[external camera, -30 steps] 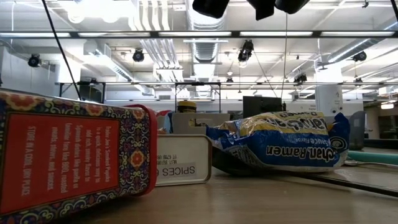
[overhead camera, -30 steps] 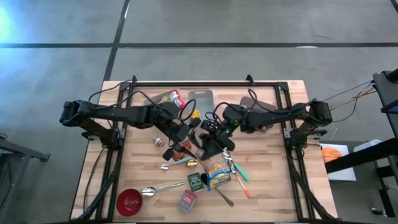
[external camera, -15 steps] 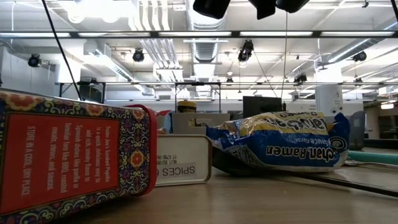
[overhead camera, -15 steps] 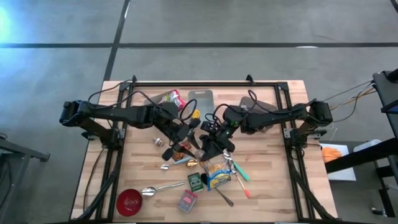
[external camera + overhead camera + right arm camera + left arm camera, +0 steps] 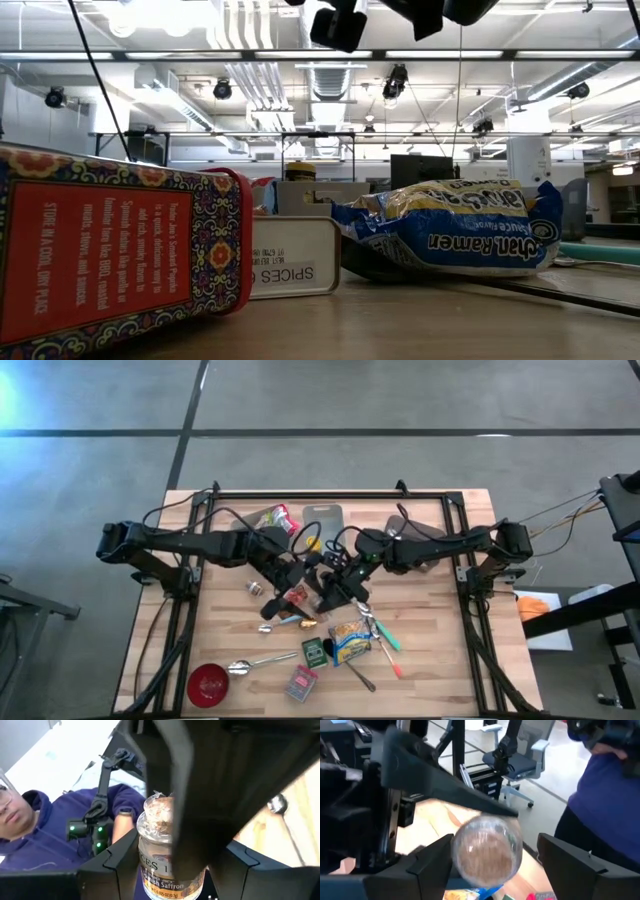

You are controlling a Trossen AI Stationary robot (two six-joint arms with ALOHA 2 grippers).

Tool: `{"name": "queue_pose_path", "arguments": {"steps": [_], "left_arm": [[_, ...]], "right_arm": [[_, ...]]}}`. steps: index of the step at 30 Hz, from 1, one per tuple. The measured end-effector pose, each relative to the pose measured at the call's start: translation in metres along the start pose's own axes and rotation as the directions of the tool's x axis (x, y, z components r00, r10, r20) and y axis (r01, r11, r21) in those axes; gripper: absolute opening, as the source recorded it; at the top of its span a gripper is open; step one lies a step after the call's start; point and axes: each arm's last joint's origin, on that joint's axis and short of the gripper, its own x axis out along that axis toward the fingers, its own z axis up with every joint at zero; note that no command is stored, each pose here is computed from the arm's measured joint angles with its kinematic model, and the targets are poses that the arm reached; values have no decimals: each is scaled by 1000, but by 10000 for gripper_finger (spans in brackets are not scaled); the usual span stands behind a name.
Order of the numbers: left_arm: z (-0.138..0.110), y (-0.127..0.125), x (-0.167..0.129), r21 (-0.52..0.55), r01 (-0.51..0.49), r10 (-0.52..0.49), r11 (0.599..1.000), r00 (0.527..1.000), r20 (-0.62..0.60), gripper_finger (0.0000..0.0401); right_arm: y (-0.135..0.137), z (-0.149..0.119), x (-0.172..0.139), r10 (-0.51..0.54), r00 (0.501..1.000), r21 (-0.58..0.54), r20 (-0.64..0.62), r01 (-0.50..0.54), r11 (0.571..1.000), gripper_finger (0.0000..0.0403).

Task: Pick & Place Food Item
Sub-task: Put the right brown seasoning bottle into the right gray bin

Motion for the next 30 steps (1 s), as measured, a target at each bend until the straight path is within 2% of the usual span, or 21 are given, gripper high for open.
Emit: {"name": "queue_pose_path", "arguments": {"steps": [6,20,30], "left_arm": [[2,0,0,43,5,-6,999,1000,14,281],[2,0,0,130,9,-12,991,1000,22,177],[2,0,0,136,16,-19,991,1000,22,169]], "right_arm": [[2,1,0,9,1000,-6,-6,-9,1000,184],[2,0,0,12,1000,-11,-12,-12,1000,184],[3,1,3,13,1000,-12,-15,-13,1000,184]]}}
